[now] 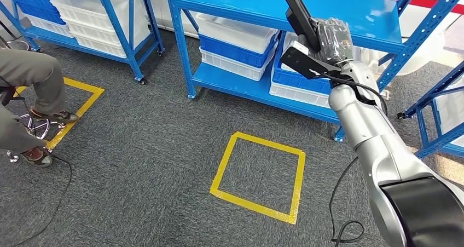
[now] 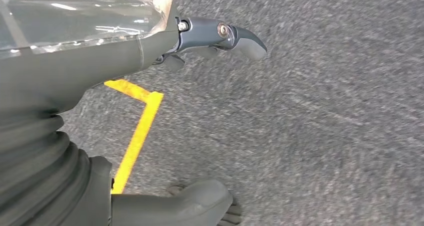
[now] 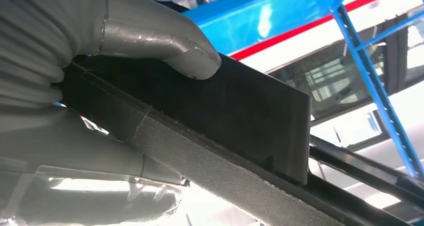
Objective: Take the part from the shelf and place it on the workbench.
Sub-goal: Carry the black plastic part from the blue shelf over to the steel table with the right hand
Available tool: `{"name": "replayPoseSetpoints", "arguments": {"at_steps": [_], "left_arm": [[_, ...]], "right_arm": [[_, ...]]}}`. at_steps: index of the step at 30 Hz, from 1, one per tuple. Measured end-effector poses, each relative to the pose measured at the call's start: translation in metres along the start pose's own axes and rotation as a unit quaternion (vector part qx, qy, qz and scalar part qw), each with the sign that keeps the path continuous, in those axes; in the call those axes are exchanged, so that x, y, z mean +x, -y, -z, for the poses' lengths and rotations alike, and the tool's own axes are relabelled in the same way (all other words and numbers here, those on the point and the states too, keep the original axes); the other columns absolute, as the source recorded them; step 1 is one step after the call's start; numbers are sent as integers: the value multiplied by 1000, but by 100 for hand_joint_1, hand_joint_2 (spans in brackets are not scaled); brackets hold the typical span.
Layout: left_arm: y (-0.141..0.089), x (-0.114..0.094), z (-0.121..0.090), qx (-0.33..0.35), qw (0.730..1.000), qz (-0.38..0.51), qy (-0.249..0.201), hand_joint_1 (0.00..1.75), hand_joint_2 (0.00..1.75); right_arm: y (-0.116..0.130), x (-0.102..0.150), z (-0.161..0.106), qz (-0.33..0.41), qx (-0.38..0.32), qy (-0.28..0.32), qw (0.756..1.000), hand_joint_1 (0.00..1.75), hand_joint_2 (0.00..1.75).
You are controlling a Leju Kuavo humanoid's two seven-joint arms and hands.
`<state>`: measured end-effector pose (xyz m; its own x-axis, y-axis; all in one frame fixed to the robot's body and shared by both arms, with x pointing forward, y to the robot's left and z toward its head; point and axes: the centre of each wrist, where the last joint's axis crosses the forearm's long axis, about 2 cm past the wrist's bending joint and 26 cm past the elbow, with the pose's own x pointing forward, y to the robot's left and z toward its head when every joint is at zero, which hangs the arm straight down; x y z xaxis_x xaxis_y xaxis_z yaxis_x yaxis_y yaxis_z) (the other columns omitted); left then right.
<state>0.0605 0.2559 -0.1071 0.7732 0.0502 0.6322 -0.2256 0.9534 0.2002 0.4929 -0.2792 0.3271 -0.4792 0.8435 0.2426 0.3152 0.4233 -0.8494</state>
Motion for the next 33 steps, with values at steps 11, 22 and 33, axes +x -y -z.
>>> {"name": "replayPoseSetpoints", "arguments": {"at_steps": [11, 22, 33], "left_arm": [[-1, -2, -1, -2, 1000, 4, -1, 0, 175], [0, 2, 1, -5, 1000, 6, 4, 0, 175], [2, 0, 0, -7, 1000, 5, 1, 0, 175]], "right_arm": [[-1, 0, 0, 0, 0, 0, 1000, 175, 175], [8, 0, 6, -8, -8, 1, 1000, 175, 175], [7, -6, 0, -13, -1, -6, 1000, 175, 175]]}}
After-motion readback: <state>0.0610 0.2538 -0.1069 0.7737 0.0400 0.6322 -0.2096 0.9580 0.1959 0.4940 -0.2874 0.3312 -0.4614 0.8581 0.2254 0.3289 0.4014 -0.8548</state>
